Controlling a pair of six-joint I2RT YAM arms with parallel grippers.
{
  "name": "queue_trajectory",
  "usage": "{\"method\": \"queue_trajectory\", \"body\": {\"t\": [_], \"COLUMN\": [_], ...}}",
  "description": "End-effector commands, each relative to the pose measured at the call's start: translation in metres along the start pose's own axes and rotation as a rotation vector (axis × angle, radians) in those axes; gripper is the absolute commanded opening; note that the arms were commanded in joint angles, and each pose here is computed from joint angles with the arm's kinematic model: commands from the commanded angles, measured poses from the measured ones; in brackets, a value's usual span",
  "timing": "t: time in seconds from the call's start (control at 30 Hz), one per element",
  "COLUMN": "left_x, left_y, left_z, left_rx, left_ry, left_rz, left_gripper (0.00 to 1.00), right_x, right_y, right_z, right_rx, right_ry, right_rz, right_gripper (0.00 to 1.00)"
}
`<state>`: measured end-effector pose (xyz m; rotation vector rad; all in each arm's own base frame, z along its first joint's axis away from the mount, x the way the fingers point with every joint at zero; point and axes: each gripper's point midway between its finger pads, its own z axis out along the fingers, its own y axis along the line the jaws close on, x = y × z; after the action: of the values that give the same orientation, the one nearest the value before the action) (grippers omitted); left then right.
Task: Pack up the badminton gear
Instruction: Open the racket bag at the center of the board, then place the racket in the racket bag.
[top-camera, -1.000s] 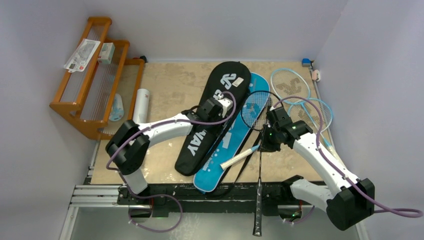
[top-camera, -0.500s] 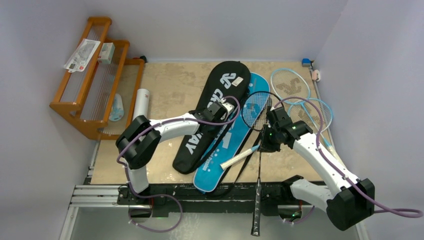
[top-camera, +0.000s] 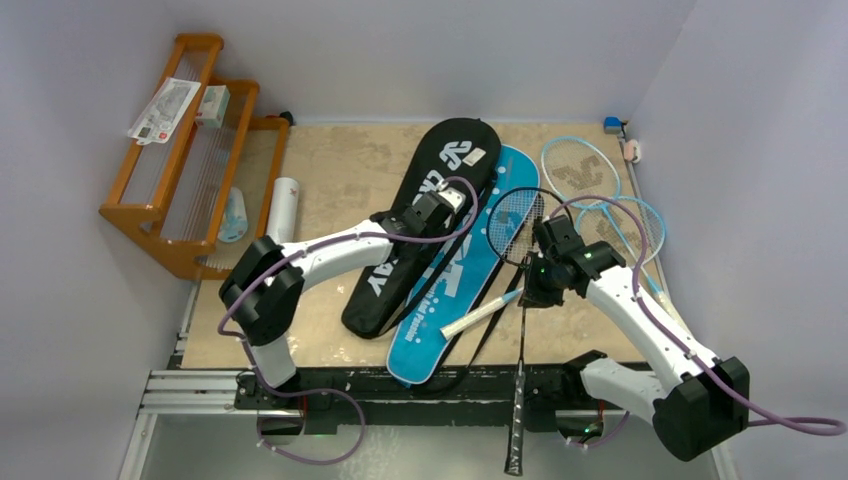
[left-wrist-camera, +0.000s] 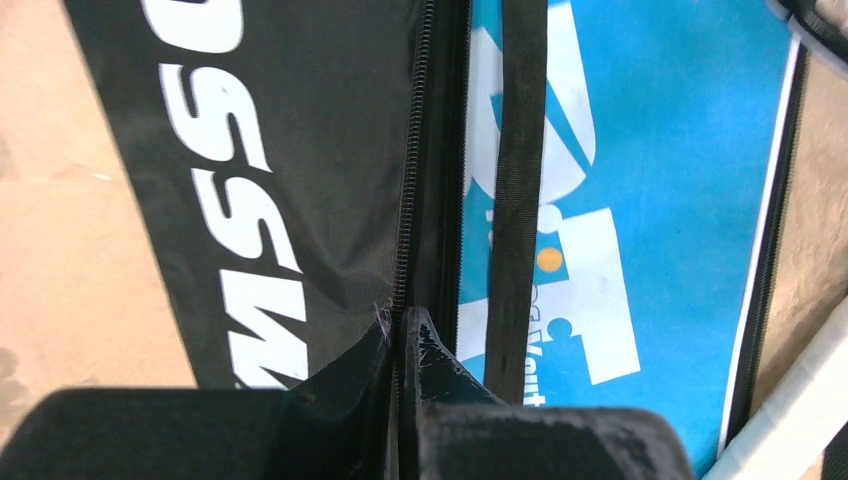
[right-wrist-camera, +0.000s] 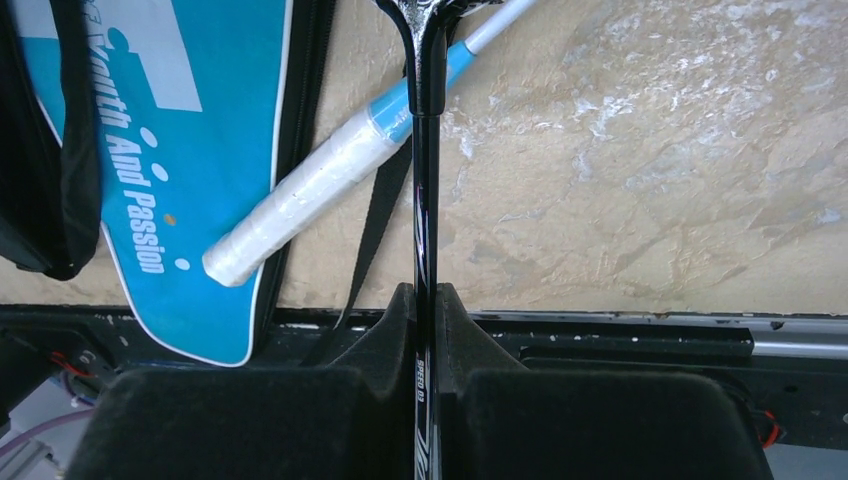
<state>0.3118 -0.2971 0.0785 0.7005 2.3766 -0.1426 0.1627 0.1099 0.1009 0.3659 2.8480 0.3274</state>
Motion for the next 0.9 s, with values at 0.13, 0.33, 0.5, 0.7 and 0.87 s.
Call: {"method": "queue_trajectory", "body": {"t": [0.13,0.33,0.5,0.7,0.87], "left_x": [-0.058,-0.065,-0.07,-0.067,-0.066], "left_y": [0.016,0.014,0.009,0.005,0.001], "left_z": [-0.04,-0.049,-0.055,-0.059,-0.059], "left_rx": [-0.062,-0.039,-0.002,0.032,0.054], "left_ry": [-0.196,-0.237,-0.259,-0.26,-0.26], "left_rz": [-0.094,-0.115,-0.123,-0.131,-0.13], "left_gripper": [0.0,0.0,0.0,0.0,0.0], "right_x": [0.002,-0.001,-0.004,-0.012,-0.021], "right_y": [0.012,0.025,0.041,0.061,0.078], "right_z": [-0.002,-0.002,0.006,0.008,0.004], "right_rx": [-0.08,-0.129,-0.164,-0.228,-0.267], "right_ry": [0.007,0.012,0.043,0.035,0.021], "right_rz": [-0.062,-0.123,-0.156,-0.164,-0.176], "right_gripper": [0.0,0.0,0.0,0.0,0.0]}}
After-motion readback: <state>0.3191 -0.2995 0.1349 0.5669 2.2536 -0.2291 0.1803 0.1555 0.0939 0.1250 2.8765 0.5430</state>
